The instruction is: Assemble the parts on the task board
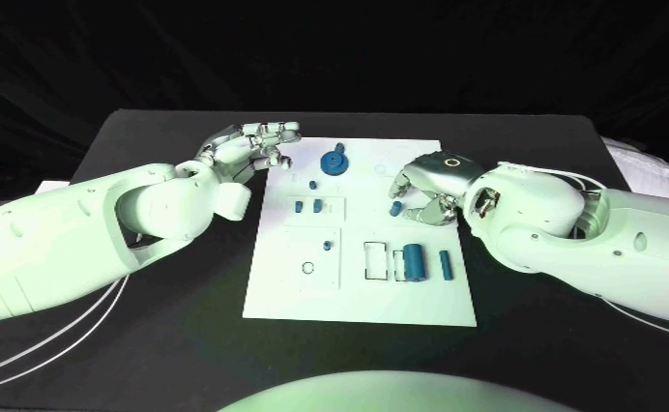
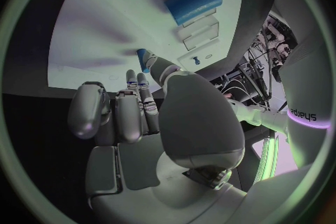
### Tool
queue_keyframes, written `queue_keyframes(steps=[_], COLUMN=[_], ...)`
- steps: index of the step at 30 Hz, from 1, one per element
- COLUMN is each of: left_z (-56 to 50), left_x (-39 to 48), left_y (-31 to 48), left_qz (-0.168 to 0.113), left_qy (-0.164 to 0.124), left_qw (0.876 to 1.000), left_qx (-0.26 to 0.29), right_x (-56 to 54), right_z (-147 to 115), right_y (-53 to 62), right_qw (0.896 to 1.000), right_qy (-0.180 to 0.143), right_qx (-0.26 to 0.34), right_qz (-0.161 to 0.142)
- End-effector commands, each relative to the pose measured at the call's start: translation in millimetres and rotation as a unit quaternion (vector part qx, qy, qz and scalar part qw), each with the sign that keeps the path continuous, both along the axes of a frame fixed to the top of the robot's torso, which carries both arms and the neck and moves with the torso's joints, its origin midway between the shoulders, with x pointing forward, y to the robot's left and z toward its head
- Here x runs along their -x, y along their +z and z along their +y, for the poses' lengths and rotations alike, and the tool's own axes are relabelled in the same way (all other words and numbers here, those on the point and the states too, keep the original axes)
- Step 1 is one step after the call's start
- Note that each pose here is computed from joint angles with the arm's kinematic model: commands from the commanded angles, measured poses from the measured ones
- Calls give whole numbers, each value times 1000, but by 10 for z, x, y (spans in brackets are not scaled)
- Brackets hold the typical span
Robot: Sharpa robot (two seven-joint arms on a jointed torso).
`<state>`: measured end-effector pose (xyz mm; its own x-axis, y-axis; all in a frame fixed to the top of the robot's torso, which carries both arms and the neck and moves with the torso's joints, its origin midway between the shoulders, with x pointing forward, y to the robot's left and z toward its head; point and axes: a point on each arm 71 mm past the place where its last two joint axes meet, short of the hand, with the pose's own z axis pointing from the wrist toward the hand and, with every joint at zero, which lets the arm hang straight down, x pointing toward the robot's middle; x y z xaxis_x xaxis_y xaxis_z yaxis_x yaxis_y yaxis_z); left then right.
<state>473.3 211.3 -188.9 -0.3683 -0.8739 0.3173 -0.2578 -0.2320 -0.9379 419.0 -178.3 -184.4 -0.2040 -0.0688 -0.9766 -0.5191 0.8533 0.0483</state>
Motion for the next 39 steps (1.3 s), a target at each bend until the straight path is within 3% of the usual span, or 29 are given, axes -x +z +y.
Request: queue_keyframes(steps=[1,16,26,33,39], left_z=[-24,-22,-23,-6,2], left_x=[9,9,6,-5,-10], left_y=[10,9,5,-6,-16], left_qz=[-4,-3,-3,-2,-1], left_qy=[-11,-12,-13,-11,-10], left_qw=[1000,1000,1000,1000,1000], left_qx=[5,4,3,2,1], right_x=[3,-50,-68,47,183], right_z=[27,145,146,160,270], right_y=[-62,-97,-34,108,232], right_qw=[999,1000,999,997,994], right_qy=[5,13,5,12,31], right_qx=[26,10,-24,-63,-105], right_qz=[19,14,-25,-37,-22])
